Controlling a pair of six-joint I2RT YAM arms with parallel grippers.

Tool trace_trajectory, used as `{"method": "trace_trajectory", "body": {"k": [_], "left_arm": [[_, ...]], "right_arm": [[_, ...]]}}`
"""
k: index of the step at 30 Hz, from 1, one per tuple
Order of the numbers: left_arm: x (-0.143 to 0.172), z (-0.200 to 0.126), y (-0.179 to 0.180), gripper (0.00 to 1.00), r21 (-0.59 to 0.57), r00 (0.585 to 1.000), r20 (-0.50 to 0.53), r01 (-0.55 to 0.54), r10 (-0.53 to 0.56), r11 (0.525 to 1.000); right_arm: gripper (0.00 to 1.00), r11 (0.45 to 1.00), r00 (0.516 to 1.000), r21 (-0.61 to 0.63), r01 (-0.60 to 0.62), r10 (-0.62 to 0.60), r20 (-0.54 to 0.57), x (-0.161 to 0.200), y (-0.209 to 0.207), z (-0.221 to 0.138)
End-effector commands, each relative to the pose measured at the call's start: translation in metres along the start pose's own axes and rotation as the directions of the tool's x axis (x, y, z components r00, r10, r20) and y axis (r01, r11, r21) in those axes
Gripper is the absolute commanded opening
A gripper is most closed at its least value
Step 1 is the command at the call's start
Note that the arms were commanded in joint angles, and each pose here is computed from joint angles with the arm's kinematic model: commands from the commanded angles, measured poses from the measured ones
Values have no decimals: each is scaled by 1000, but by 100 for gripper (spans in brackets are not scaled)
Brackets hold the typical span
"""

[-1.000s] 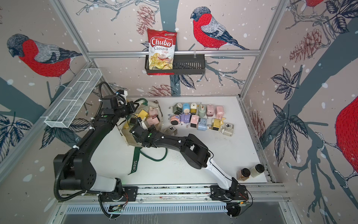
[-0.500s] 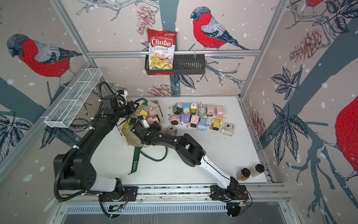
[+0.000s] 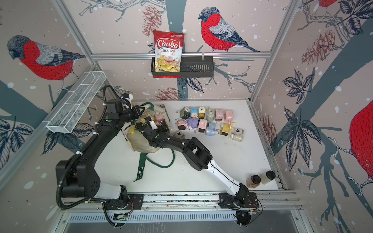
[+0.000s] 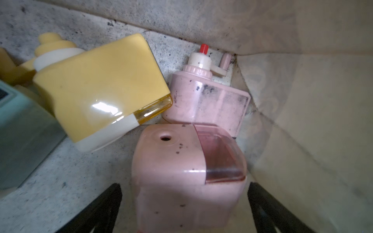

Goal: Take out the pencil sharpeners from the tote bags
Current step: Pick up the pencil sharpener from the canvas bag.

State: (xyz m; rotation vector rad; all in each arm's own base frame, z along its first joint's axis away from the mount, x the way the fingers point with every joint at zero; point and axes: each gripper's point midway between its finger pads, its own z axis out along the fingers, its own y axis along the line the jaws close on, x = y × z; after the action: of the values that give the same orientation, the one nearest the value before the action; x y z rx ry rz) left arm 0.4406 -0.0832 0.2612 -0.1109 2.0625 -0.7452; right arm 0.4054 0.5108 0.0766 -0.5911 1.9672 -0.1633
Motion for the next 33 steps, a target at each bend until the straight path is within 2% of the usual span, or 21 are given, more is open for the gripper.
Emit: {"method": "trace_trajectory", "body": {"k": [1,7,14,19,33], "left_arm": [[-3,-1,-5,0,21,1000,10,-8,8,1000],[-4,-1,-5,0,21,1000,11,-8,8,1000],[-3,-1,-4,0,22,1000,8,-5,5,1000],[-3,-1,-3,0,19,1000,7,-6,6,1000],[-4,-1,-3,0,19,1000,8,-6,6,1000]], "right_arm": [[100,999,1000,45,-7,6,20,-2,-8,7],[99,999,1000,15,-31,31,3,4,-6,21],[100,987,999,-157,-39,37,-16,9,23,24],[93,974,999,-224,-45,41,-22,9,33,23],[88,959,991,-254,-125,111,-69,18,29,39]]}}
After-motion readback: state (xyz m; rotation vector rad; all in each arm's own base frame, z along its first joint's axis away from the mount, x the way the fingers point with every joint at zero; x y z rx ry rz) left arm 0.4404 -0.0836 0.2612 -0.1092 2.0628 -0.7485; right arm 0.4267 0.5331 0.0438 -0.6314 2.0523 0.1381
